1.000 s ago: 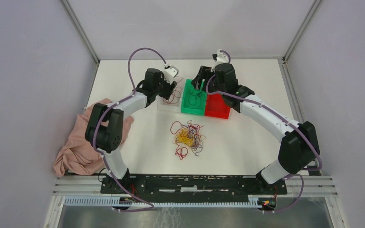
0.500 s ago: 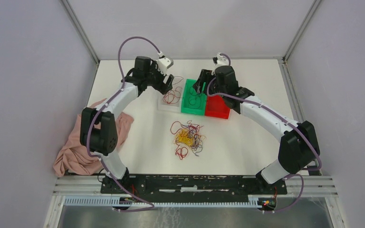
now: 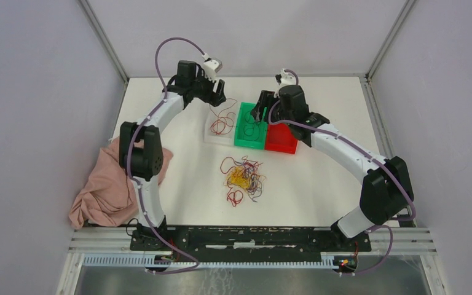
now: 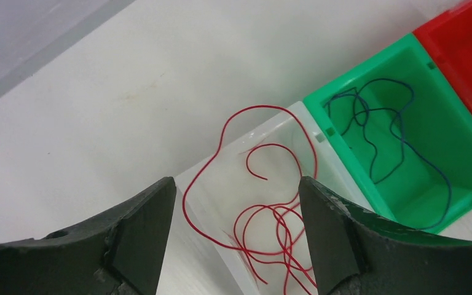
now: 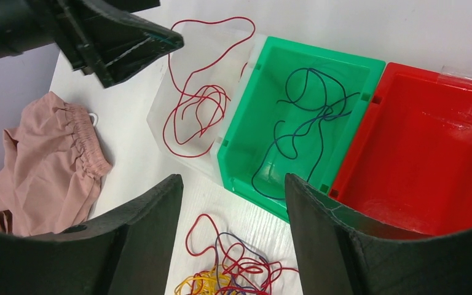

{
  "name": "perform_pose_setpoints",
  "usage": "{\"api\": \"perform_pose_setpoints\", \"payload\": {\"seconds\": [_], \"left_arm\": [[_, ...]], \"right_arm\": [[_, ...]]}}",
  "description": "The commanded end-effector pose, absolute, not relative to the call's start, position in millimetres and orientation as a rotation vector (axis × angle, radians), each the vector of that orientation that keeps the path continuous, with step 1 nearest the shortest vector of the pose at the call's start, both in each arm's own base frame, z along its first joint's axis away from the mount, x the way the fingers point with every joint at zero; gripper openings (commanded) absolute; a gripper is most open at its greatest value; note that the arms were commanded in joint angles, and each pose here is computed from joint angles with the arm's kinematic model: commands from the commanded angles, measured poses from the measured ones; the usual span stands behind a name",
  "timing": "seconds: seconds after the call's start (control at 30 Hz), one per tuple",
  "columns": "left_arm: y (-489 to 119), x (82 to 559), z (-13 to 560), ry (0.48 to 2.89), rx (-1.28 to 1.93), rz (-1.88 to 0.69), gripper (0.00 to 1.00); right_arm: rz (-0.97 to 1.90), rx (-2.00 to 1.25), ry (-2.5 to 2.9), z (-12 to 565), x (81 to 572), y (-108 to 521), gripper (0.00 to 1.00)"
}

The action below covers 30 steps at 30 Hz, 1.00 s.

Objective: Untangle the cables
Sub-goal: Place the cable in the bin.

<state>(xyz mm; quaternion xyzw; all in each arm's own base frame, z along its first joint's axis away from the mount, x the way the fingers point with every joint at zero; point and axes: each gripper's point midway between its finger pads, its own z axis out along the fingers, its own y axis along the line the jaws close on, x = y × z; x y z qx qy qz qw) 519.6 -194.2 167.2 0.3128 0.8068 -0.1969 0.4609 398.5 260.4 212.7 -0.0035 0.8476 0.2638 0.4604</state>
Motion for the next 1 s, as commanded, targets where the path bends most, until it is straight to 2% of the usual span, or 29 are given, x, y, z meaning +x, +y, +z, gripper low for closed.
{"api": "perform_pose_setpoints", "payload": {"seconds": [0.0, 0.3, 0.6, 0.97], "left_arm": [[-184, 557, 182, 1.969, 0.637, -0.469, 0.81], [-180, 583, 171, 1.996, 0.548, -0.611, 0.78], [-192, 567, 139, 2.069, 0.602, -0.776, 0.73], [-193, 573, 126, 2.09, 0.561, -0.792, 0.7]], "right_arm": [[0.652, -0.025, 2.047, 225, 406, 260, 0.68], [0.652, -0.031, 2.059, 217, 406, 261, 0.65], [0.651, -0.029, 2.065, 211, 405, 259, 0.62], [0.653, -0.019, 2.064, 204, 403, 256, 0.59]]}}
